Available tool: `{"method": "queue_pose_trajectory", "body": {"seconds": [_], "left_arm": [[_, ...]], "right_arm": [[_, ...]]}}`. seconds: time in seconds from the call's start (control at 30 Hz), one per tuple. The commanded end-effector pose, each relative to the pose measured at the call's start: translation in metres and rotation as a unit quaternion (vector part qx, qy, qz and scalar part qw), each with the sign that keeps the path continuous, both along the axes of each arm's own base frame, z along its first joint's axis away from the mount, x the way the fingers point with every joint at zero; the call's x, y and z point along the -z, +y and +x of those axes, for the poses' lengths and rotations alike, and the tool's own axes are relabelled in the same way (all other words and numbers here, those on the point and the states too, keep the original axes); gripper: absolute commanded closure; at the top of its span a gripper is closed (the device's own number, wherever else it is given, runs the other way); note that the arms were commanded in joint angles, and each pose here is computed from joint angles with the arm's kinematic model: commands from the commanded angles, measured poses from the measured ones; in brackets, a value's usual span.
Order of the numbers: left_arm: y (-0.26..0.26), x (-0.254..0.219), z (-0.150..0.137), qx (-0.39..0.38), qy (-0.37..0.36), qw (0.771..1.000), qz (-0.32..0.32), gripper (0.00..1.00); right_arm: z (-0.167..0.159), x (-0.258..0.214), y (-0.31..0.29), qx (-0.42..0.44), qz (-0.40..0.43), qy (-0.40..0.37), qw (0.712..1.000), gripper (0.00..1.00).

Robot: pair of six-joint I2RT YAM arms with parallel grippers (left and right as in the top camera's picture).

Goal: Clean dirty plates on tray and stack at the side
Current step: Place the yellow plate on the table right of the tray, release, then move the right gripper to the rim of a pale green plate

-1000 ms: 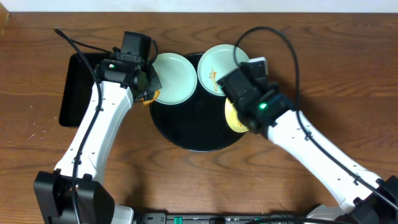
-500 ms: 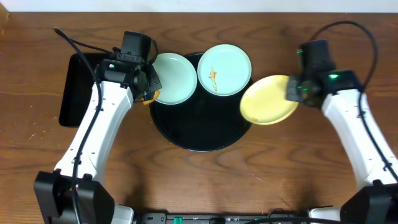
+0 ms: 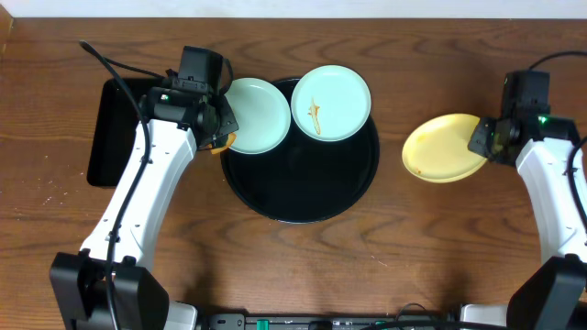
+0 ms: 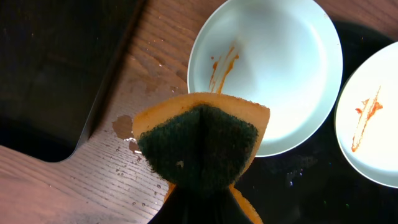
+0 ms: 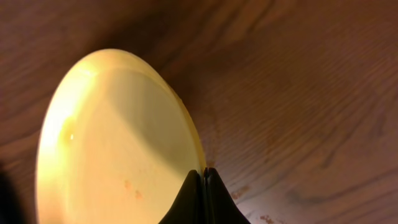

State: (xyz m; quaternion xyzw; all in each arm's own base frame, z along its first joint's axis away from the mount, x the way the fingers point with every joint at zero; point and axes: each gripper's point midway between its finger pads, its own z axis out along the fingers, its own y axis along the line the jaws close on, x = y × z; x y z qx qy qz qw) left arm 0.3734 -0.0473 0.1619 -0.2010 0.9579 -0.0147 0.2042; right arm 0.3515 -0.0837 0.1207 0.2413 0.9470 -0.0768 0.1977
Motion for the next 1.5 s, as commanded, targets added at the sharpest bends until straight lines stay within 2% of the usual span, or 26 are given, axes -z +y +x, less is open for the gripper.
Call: {"method": "queue_pose_trajectory", "body": {"seconds": [0.0,0.33,0.37,0.43,0.47,0.53,0.6,0.83,1.07,1.47], "left_arm": [[0.004,0.0,0.0,-0.009,-0.001,1.0,0.005,0.92],[0.0,0.0,0.0,-0.005,0.001,1.0,-0.005,0.92],[0.0,0.0,0.0,-0.005,0.001,1.0,-0.005,0.92],[0.0,0.0,0.0,-0.005,0.001,1.0,-0.005,0.92],[0.0,0.0,0.0,-0.005,0.001,1.0,-0.005,0.92],[0.0,0.0,0.0,-0.005,0.001,1.0,-0.005,0.92],[0.0,0.0,0.0,-0.005,0.001,1.0,-0.005,0.92],[0.0,0.0,0.0,0.0,0.001,1.0,-0.003,0.92],[0.0,0.0,0.0,0.023,0.003,1.0,0.007,0.92],[0.0,0.0,0.001,0.027,0.001,1.0,0.008,0.92]], "right_arm": [[-0.009,0.012,-0.015,0.031,-0.014,-0.004,0.999,0.99],[-0.007,0.043,-0.049,0.087,-0.055,-0.058,0.993,0.97],[-0.005,0.041,-0.052,0.09,-0.057,-0.065,0.992,0.93],[0.0,0.038,-0.053,0.087,-0.056,-0.076,0.992,0.71],[0.002,0.037,-0.051,0.077,-0.052,-0.079,0.993,0.64],[0.008,0.036,-0.043,0.048,-0.035,-0.082,0.995,0.55],[0.012,0.035,-0.034,0.029,-0.011,-0.083,0.996,0.5],[0.032,0.007,0.017,-0.055,0.106,-0.102,0.988,0.46],[0.051,-0.036,0.052,-0.107,0.122,-0.123,0.979,0.39],[0.09,-0.039,0.143,-0.218,0.191,-0.133,0.948,0.38]]}}
